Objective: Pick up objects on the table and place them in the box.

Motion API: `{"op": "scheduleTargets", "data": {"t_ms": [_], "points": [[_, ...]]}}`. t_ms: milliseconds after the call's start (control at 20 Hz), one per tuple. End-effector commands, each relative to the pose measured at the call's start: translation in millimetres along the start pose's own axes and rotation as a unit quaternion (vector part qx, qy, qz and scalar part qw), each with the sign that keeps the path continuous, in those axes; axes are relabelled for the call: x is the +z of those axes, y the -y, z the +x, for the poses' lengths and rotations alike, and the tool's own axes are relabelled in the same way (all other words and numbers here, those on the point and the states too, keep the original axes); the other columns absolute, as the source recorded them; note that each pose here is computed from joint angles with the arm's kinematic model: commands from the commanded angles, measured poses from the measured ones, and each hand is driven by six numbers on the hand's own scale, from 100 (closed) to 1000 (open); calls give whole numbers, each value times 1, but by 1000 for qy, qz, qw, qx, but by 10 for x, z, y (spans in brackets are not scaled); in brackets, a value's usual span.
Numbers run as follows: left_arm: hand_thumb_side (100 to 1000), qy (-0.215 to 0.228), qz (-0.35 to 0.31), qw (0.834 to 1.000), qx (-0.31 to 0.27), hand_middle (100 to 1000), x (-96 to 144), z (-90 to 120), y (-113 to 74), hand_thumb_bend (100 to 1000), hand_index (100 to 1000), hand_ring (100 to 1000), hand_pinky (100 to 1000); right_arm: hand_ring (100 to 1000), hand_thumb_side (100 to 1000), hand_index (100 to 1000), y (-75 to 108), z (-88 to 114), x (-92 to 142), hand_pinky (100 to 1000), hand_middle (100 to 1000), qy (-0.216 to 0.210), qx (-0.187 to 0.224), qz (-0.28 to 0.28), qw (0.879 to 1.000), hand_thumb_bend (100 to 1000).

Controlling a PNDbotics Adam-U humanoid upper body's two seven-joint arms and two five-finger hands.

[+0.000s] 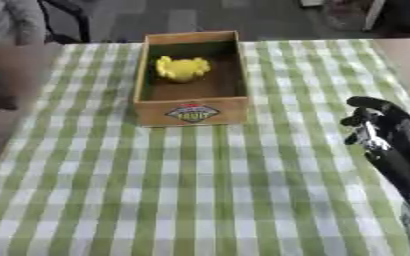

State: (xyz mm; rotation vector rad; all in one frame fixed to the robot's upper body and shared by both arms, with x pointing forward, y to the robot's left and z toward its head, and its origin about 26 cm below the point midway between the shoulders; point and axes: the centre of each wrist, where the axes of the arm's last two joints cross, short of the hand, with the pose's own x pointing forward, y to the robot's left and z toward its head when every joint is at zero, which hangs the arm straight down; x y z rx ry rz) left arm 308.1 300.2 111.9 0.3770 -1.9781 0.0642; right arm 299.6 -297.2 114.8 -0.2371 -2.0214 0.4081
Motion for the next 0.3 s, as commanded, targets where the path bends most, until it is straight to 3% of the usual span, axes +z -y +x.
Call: {"op": "scheduleTargets", "data": {"t_ms": [50,300], "points": [[636,2,18,1000,9,530,10,-7,-24,170,680,509,509,656,624,795,43,44,-13,473,761,9,1,-6,1000,100],[647,-10,20,1000,19,528,58,-83,19,173,679,508,509,657,626,796,33,42,-11,473,761,8,-1,-6,1000,100]]}}
